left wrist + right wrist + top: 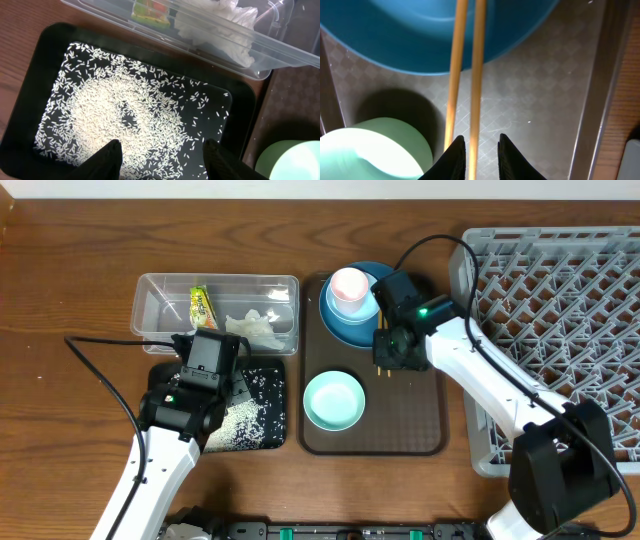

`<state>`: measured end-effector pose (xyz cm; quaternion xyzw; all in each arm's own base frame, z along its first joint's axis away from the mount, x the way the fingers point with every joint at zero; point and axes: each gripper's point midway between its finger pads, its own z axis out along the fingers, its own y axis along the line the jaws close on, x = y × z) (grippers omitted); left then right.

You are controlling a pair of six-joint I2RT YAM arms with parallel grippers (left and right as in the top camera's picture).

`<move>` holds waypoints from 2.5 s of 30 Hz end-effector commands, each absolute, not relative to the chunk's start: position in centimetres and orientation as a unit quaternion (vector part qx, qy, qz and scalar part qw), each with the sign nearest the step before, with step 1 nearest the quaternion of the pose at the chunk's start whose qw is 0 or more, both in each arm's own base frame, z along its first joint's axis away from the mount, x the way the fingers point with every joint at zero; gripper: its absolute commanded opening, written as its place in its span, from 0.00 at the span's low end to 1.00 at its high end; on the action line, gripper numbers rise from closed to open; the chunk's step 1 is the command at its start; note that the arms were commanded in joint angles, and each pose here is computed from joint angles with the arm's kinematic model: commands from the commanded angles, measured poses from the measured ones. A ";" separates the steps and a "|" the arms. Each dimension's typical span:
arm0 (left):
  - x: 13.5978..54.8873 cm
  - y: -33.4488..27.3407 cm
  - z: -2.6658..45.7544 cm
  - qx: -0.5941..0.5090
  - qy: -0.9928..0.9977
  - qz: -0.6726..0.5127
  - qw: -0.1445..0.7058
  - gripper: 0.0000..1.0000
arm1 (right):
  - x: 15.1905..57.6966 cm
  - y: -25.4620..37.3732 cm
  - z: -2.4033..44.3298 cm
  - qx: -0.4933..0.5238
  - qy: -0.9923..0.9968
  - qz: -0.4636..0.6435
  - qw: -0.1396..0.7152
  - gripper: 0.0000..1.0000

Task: Sort waste into correct bins and load items into the dishwasher rack
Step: 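Move the right gripper to the blue plate and grasp a wooden chopstick, then carry the chopstick right and insert it upright into the dish rack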

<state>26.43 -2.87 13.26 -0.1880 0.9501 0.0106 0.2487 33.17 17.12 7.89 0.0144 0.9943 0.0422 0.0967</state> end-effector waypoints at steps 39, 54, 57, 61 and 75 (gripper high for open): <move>26.6 -2.5 13.0 -0.194 0.950 0.023 0.245 0.55 | 32.5 17.5 5.8 0.042 0.994 0.065 0.083 0.23; 26.6 -2.5 13.0 -0.194 0.950 0.023 0.245 0.56 | 32.4 17.5 5.5 0.042 0.993 0.067 0.082 0.02; 26.6 -2.5 13.0 -0.194 0.950 0.023 0.245 0.55 | 32.4 17.5 5.5 0.042 0.994 0.067 0.082 0.00; 26.6 -2.5 13.0 -0.194 0.950 0.023 0.245 0.56 | 32.5 17.3 5.6 0.044 0.993 0.067 0.082 0.01; 26.6 -2.5 13.0 -0.194 0.950 0.023 0.245 0.56 | 33.1 13.8 12.7 -0.019 0.984 0.078 0.158 0.01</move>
